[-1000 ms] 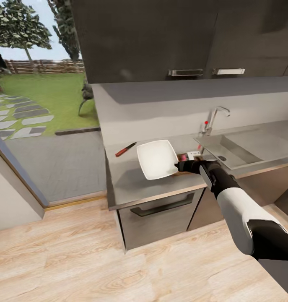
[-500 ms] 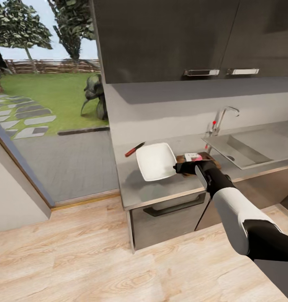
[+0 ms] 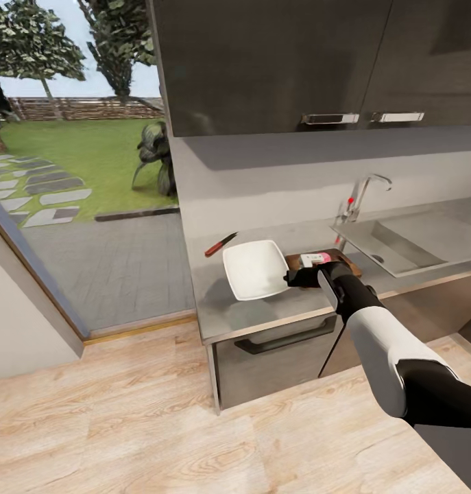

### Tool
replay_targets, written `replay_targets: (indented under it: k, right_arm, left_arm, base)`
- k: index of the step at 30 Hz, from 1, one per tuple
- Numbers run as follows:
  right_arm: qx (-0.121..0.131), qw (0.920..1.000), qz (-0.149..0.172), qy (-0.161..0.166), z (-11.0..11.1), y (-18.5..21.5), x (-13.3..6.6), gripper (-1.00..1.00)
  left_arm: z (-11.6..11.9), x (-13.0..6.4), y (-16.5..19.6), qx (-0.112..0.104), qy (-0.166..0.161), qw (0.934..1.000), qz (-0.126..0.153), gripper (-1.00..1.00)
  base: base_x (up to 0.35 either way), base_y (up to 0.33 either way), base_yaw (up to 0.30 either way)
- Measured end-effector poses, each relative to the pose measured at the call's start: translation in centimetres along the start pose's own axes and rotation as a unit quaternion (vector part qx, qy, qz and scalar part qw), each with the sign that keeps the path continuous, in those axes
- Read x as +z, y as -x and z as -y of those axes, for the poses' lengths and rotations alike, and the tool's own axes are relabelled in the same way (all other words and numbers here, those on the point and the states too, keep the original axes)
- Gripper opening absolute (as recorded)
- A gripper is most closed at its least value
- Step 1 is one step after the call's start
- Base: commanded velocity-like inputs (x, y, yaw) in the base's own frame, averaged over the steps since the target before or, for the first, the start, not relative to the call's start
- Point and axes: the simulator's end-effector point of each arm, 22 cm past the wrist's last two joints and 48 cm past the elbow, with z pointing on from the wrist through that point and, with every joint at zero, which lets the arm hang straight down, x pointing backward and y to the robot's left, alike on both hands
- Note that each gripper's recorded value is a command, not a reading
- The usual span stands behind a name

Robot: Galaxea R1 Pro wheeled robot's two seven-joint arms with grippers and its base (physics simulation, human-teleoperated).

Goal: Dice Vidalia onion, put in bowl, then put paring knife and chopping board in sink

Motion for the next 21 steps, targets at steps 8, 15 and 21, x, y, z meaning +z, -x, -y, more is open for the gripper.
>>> replay_targets:
  k: [8, 15, 21]
  right_arm:
    - [0.000, 1.0000, -0.002, 0.003, -0.32, -0.09, 0.05, -1.00]
    - [0.001, 1.0000, -0.003, 0.003, -0.38, -0.10, 0.06, -1.00]
    - [0.001, 1.0000, -0.005, 0.005, -0.63, -0.19, 0.10, -1.00]
  left_arm:
    - [-0.02, -0.11, -0.33, 0.001, 0.000, 1.0000, -0.004, 1.00]
    - [-0.07, -0.27, -0.79, 0.002, 0.000, 1.0000, -0.009, 1.00]
    - [-0.09, -0.32, -0.92, 0.002, 0.000, 0.9999, -0.011, 1.00]
  base:
    - [0.000, 0.000, 0.000]
    - [0.000, 0.000, 0.000]
    - [0.000, 0.000, 0.000]
